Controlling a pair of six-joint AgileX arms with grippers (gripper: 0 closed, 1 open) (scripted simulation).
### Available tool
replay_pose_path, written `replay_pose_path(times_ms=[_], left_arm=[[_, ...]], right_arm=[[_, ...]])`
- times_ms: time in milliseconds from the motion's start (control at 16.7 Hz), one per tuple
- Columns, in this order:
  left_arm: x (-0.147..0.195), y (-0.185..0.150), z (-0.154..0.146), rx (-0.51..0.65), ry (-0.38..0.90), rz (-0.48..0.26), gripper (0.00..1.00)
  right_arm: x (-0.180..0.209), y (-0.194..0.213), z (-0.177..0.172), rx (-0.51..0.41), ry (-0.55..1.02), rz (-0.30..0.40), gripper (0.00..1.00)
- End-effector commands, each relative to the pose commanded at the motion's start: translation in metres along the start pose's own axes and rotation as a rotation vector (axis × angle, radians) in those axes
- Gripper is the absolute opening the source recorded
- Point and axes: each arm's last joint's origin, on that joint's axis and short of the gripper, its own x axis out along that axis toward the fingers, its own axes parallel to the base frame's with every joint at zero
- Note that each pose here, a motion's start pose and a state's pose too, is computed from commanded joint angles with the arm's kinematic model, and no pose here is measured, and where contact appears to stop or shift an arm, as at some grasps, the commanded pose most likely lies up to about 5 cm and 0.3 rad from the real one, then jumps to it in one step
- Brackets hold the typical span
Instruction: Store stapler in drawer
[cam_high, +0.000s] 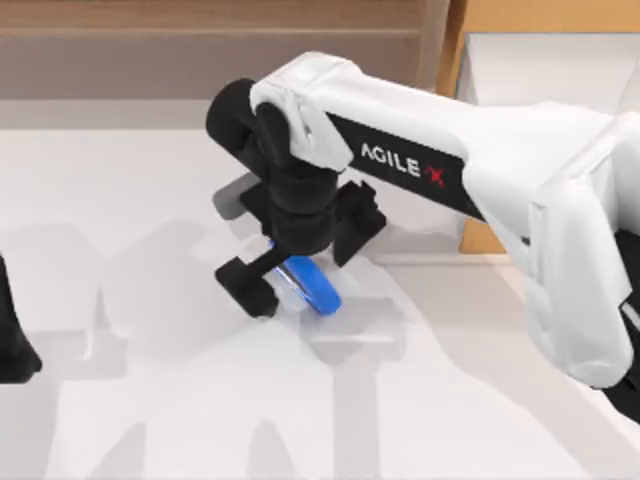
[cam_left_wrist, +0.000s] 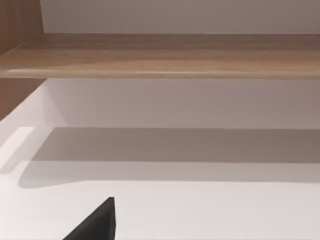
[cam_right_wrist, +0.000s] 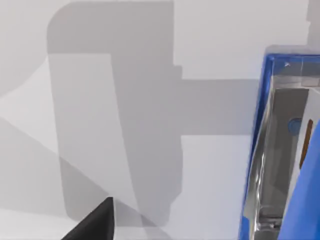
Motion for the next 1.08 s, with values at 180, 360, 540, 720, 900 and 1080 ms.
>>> replay_pose_path(times_ms=[180, 360, 540, 720, 900, 1080], left_arm=[[0.0000, 0.0000, 0.0000, 0.000, 0.000, 0.000, 1.00], [0.0000, 0.0000, 0.0000, 0.000, 0.000, 0.000, 1.00], [0.0000, 0.0000, 0.0000, 0.000, 0.000, 0.000, 1.00], [0.0000, 0.0000, 0.0000, 0.000, 0.000, 0.000, 1.00], [0.0000, 0.0000, 0.0000, 0.000, 0.000, 0.000, 1.00], [0.0000, 0.0000, 0.0000, 0.000, 0.000, 0.000, 1.00]], right_arm=[[0.0000, 0.0000, 0.0000, 0.000, 0.000, 0.000, 0.77], [0.0000, 0.0000, 0.0000, 0.000, 0.000, 0.000, 0.55], [0.0000, 0.0000, 0.0000, 0.000, 0.000, 0.000, 0.32], [0.0000, 0.0000, 0.0000, 0.000, 0.000, 0.000, 0.10], [0.0000, 0.0000, 0.0000, 0.000, 0.000, 0.000, 0.00], [0.0000, 0.0000, 0.0000, 0.000, 0.000, 0.000, 0.00]])
